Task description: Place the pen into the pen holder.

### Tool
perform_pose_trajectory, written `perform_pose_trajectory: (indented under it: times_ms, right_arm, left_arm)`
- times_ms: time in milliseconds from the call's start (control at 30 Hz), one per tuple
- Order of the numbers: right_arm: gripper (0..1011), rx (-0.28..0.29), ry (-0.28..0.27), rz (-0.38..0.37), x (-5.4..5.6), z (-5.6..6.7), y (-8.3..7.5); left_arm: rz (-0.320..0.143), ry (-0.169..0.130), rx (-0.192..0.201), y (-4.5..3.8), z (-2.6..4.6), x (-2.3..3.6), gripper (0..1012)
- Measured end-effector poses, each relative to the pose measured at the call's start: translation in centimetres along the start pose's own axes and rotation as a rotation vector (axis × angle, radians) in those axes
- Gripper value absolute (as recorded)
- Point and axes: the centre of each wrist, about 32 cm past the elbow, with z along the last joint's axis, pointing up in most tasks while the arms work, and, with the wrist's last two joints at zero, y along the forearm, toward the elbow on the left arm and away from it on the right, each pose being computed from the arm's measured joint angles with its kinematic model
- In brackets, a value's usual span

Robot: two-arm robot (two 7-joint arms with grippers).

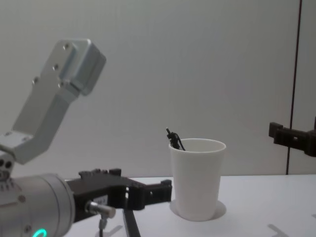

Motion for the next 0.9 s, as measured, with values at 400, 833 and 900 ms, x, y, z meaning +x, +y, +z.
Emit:
perform_pose_trajectory:
  times_ms: [400,833,900]
  right_arm:
    - [1001,0.0,0.0,0.0,0.0,0.0,0.0]
    - [1001,0.0,0.0,0.0,0.0,0.0,0.0]
    - [1001,0.0,0.0,0.0,0.0,0.0,0.0]
  left_arm:
    - [-0.018,0.048,0.081,-0.77,-0.6,-0.61,1001]
    - [0.011,0.06,0.161,-1.39,-0.58,-1.32,1001]
    - [0.017,0.059,0.168,-1.43,-0.56,-1.41,1001]
